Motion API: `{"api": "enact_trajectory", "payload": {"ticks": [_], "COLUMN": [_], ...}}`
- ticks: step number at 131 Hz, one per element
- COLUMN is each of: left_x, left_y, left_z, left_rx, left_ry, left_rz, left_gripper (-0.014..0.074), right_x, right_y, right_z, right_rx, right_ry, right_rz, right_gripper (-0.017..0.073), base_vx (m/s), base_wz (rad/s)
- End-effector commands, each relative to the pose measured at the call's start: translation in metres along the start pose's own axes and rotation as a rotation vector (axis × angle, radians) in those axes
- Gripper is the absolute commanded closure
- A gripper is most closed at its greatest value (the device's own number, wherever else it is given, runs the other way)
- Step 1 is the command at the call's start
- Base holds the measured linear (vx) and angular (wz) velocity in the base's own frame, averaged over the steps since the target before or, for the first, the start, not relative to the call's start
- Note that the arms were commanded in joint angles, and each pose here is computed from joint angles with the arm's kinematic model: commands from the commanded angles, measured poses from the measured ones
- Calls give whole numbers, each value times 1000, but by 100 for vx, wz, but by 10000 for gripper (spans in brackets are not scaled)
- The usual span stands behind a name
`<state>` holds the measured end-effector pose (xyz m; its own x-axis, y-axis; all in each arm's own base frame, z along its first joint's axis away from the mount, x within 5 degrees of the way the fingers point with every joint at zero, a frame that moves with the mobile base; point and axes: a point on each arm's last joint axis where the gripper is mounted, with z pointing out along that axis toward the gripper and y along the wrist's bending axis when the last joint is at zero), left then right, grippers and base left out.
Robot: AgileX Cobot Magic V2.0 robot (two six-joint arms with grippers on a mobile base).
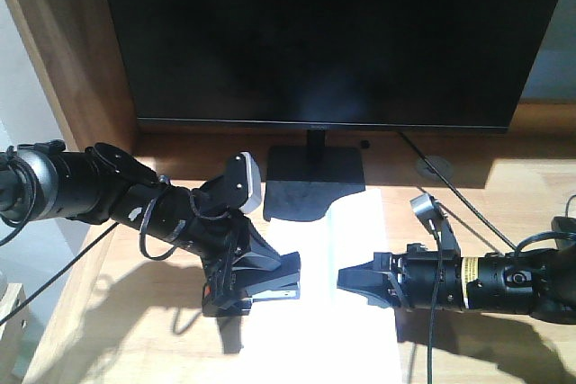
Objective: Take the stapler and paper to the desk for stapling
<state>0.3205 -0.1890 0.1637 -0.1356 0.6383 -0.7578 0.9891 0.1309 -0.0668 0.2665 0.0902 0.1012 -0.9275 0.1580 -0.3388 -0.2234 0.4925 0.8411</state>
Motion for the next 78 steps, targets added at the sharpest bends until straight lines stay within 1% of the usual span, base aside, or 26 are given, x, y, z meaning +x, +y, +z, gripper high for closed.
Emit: {"api": "enact_trajectory", "payload": {"ticks": [1,78], "left_x": [-23,-23], "left_y": [-2,-2], "left_z": [-13,-13], "left_rx": [-15,-15], "left_ry": [-78,-79], "left_rz": [19,19], "left_gripper": [600,600], "right_x": [-11,-11], "right_y": [15,15], "right_z": [-4,-4], "right_rx": [-67,-71], "right_ry": [-49,-47], "right_rz": [-40,-41], "right_gripper": [562,562], "base_vx": [0,0], "base_wz": [0,0]}}
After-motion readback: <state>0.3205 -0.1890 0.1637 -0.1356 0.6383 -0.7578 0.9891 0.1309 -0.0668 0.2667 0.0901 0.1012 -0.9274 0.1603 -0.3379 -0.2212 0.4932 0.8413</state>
